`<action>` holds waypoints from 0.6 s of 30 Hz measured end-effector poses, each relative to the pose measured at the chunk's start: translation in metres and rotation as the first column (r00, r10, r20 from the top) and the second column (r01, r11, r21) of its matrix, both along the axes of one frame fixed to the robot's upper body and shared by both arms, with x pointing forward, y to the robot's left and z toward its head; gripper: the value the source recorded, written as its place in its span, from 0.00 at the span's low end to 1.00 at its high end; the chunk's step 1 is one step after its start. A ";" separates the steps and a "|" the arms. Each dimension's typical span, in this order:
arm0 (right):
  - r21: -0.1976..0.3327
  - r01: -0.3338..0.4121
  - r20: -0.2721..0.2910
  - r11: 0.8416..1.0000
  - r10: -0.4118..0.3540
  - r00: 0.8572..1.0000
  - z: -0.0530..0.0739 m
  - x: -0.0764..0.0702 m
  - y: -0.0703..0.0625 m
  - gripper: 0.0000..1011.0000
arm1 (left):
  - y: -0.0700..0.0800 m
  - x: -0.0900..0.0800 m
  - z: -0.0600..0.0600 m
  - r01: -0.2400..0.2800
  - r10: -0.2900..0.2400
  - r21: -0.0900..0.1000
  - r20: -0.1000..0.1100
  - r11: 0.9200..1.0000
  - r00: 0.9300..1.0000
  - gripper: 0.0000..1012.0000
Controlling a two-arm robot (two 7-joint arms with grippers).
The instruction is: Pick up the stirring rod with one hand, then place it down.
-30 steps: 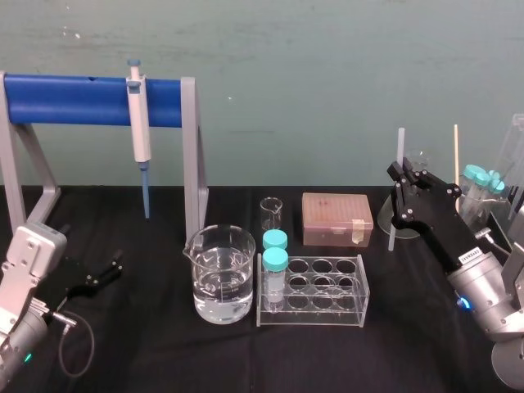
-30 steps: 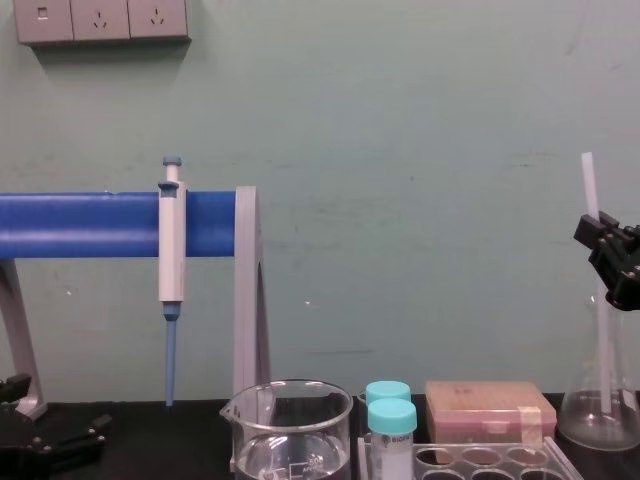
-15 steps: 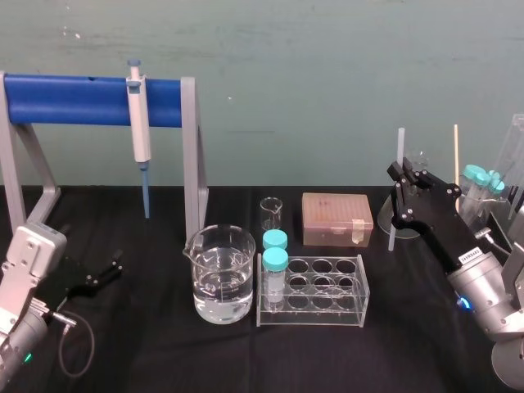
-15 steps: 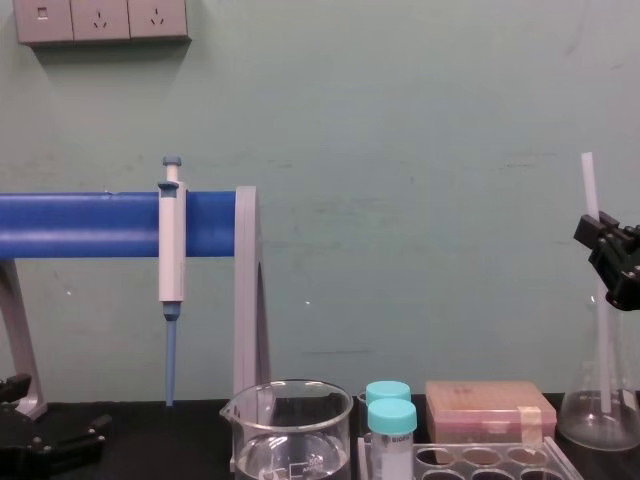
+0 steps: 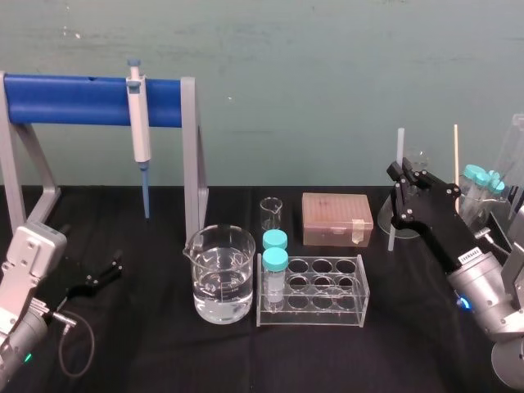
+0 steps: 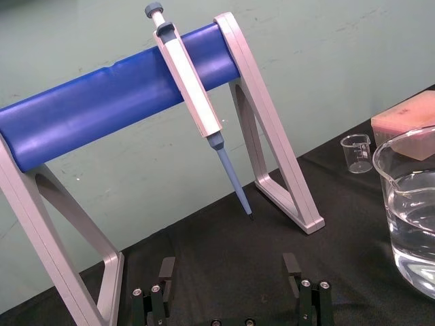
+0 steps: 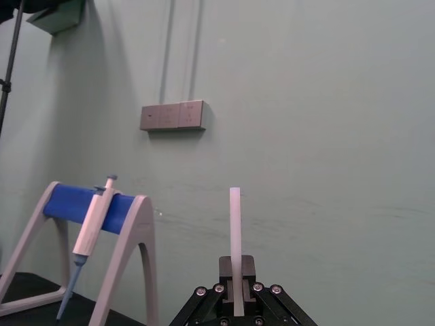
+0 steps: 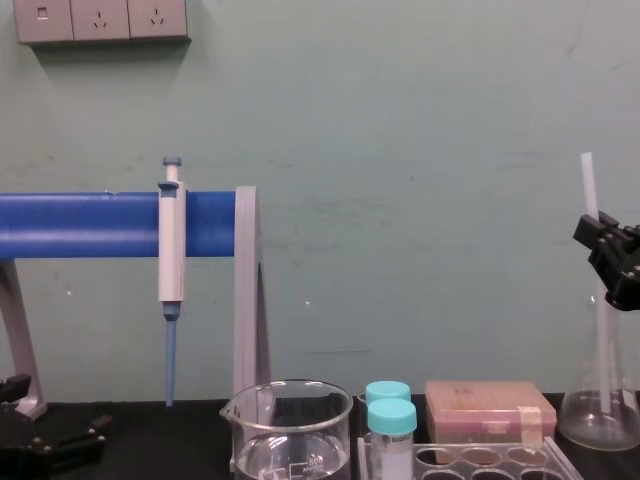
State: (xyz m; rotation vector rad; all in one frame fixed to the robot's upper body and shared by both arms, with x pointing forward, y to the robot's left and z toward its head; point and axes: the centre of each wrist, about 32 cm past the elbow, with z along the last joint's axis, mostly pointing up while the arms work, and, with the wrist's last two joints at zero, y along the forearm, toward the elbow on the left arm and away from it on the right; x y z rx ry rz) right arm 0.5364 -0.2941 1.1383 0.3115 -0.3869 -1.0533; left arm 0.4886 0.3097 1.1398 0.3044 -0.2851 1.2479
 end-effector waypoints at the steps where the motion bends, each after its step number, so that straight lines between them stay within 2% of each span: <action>1: -0.001 -0.002 0.000 1.000 0.002 1.000 0.000 0.000 0.000 0.07 | 0.000 0.000 0.000 0.000 0.000 0.000 0.000 1.000 1.000 0.99; 9: -0.025 -0.065 -0.004 0.998 0.065 0.998 0.001 0.004 0.004 0.07 | 0.000 0.000 0.000 0.000 0.000 0.000 0.000 1.000 1.000 0.99; 18: -0.021 -0.130 -0.029 0.991 0.129 0.991 -0.003 0.011 0.010 0.07 | 0.000 0.000 0.000 0.000 0.000 0.000 0.000 1.000 1.000 0.99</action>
